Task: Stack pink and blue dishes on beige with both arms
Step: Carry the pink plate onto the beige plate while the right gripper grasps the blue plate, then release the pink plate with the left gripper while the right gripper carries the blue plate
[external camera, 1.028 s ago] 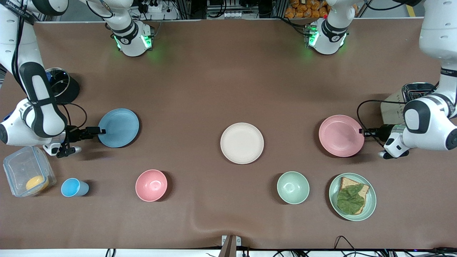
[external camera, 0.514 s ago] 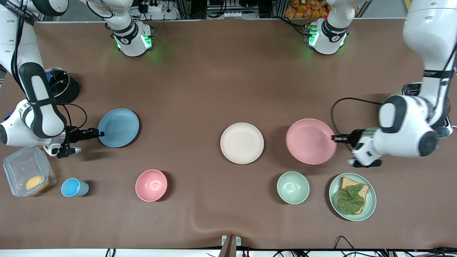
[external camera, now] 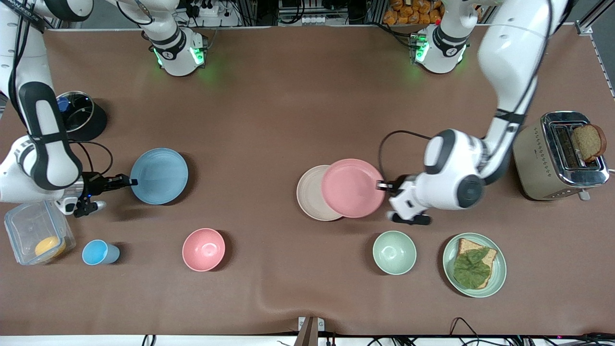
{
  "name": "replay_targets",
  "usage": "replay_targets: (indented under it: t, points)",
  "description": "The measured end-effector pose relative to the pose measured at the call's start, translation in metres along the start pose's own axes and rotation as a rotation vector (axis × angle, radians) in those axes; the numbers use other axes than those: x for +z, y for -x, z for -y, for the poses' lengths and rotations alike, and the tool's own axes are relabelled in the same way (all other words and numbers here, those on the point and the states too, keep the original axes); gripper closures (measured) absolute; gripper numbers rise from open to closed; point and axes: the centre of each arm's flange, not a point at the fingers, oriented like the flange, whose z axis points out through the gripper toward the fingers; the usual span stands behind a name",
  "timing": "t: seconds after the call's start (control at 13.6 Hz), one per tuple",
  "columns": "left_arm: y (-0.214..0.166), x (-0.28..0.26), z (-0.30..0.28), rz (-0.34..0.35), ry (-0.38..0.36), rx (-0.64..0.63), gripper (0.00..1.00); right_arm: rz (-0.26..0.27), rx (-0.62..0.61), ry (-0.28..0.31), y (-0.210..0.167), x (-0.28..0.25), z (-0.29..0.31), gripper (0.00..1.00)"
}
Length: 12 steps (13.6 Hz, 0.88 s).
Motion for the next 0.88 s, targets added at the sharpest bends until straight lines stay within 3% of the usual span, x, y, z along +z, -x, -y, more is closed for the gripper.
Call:
replay_targets:
  t: [0.51,0.73,0.88]
  points:
    - [0.004,0.06,-0.03,0.042,0.006,0.031,0.96,0.025,0.018,-0.019,-0.009,-0.026,0.016,0.96]
    - [0.0,0.056,-0.025,0.034,0.006,0.027,0.84,0.026,0.018,-0.019,-0.009,-0.026,0.016,0.96]
    - [-0.003,0.047,-0.029,0.017,0.011,0.033,0.64,0.026,0.018,-0.019,-0.01,-0.026,0.017,0.96]
